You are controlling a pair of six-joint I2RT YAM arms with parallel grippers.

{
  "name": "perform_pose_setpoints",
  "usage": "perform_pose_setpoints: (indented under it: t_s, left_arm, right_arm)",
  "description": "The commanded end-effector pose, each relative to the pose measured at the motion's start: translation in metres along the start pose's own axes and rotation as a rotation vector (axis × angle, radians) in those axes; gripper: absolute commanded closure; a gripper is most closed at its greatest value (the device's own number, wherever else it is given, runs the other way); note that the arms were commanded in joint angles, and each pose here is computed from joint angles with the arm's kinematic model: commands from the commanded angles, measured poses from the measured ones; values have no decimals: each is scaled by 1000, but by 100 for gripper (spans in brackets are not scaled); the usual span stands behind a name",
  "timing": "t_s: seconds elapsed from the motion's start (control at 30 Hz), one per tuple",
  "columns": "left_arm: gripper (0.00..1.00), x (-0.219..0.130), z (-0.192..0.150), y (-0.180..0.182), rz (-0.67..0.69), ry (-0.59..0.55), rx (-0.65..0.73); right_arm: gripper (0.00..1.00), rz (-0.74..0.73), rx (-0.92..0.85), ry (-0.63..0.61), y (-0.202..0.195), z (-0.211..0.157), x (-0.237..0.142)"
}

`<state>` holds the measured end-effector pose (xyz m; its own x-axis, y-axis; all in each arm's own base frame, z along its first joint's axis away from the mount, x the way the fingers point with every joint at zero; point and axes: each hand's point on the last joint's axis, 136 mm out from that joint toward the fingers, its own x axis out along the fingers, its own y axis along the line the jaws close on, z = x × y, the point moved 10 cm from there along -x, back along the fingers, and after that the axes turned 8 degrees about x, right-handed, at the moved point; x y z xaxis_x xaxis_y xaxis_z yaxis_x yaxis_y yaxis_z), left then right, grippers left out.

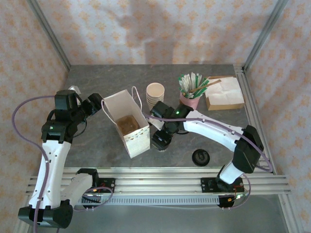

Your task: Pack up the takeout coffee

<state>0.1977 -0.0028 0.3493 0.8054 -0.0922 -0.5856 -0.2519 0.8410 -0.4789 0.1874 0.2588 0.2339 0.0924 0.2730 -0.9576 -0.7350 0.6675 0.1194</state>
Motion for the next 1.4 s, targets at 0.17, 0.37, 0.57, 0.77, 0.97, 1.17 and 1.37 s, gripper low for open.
perform_pose_setpoints:
  t_s: [0.17,0.37,0.57,0.77,0.97,1.17,1.37]
  left_arm:
    - [20,-7,1,-2,-15,0,19]
    - [20,-7,1,-1,-14,-2,20]
    - [20,-8,2,-2,-13,-5,19]
    - [21,-8,1,-1,-10,-3,18]
    - [20,-7,1,-1,-11,-6,13]
    - [21,-8,1,-1,-12,-9,12]
    - [21,-8,2,-2,-13,-9,11]
  right_arm:
    - [20,21,1,32,1,3,3]
    - [20,1,14,69,-1,-1,12]
    - [19,-14,21,76,-3,0,15]
    - [19,-28,29,94,-4,-2,18]
    - [23,-43,41,109,-5,-4,21]
    - [31,-57,46,99,-5,-4,18]
    - [31,-117,58,78,-9,-9,8]
